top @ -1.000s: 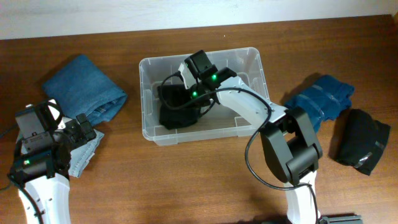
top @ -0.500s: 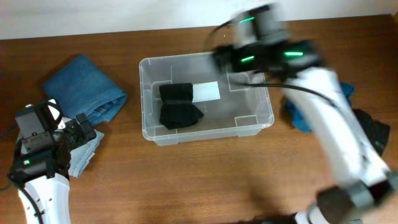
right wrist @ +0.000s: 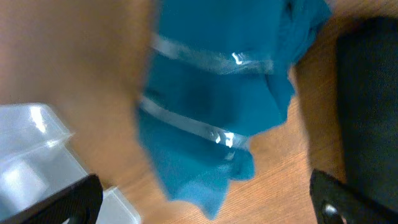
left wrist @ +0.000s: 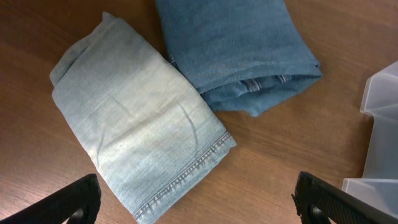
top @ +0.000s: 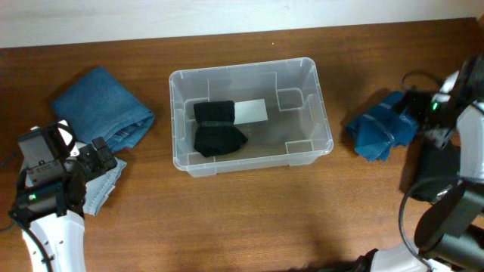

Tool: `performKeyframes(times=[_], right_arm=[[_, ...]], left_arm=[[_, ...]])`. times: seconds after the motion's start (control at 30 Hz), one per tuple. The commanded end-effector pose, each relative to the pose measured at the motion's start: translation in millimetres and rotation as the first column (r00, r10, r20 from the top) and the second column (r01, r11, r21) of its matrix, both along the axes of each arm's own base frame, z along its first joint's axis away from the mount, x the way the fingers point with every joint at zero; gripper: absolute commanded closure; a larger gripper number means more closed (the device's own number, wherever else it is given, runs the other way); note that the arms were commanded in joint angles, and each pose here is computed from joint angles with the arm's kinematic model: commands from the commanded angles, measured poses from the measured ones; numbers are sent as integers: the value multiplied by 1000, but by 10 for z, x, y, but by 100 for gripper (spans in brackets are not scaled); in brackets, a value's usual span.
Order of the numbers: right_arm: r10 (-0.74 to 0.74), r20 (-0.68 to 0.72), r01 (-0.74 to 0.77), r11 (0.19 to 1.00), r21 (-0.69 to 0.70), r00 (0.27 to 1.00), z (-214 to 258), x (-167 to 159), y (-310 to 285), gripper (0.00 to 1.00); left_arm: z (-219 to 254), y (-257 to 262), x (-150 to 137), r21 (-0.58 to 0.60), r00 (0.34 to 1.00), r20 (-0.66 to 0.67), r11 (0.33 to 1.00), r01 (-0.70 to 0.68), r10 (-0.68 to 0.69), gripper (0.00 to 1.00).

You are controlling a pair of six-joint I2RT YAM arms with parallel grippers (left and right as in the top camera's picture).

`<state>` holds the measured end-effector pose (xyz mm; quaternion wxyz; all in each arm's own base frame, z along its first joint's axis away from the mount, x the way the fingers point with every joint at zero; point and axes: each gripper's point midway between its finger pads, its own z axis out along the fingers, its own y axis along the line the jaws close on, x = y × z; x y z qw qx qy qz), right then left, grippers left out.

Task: Pack container
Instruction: 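Carry the black garment into the bin's left side and release, then grasp the folded teal sweater with the right gripper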

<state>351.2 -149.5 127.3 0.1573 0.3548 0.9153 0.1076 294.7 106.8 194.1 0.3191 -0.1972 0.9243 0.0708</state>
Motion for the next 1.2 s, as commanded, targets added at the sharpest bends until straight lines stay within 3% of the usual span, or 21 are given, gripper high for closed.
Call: performKeyframes(times=[0.0, 0.27, 0.43, 0.5, 0.57, 0.6, 0.63, 0.7, 0.8, 0.93, 1.07, 1.17], right_arm=[[25, 6, -25, 995, 94, 1000, -394, -108, 153, 2], [24, 81, -30, 997, 70, 996, -1027, 23, 115, 2], [26, 68, -34, 991, 126, 997, -1291, 56, 168, 0], [33, 71, -45, 985, 167, 997, -1337, 61, 235, 12], [41, 88, -58, 979, 195, 995, -1316, 83, 286, 38], [53, 111, -75, 976, 205, 992, -1270, 111, 311, 56], [62, 141, -93, 971, 222, 988, -1196, 153, 345, 67], [97, 220, -149, 961, 232, 971, -976, 254, 397, 79], [154, 333, -221, 960, 171, 930, -361, 389, 430, 87], [299, 443, -342, 940, 17, 845, 488, 467, 655, 87], [492, 520, -487, 859, -157, 698, 1321, 409, 1243, 87], [592, 523, -568, 791, -228, 614, 1554, 328, 1741, 87]], left_arm=[[86, 7, 42, -7, 1000, 26, 1000, -5, 5, 1], [86, 7, 42, -7, 1000, 26, 1000, -5, 5, 1], [86, 6, 41, -8, 1000, 26, 1000, -5, 5, 1], [86, 6, 41, -8, 1000, 26, 1000, -5, 5, 1], [86, 6, 41, -8, 1000, 26, 1000, -5, 5, 0], [86, 6, 41, -8, 1000, 26, 1000, -5, 5, 1], [86, 6, 41, -8, 1000, 26, 1000, -5, 5, 1], [86, 7, 42, -7, 1000, 26, 1000, -5, 5, 0], [86, 7, 41, -7, 1000, 26, 1000, -5, 5, 1], [86, 7, 42, -7, 1000, 26, 1000, -5, 5, 1], [86, 7, 42, -7, 1000, 26, 1000, -5, 5, 1], [86, 7, 42, -7, 1000, 26, 1000, -5, 5, 1]])
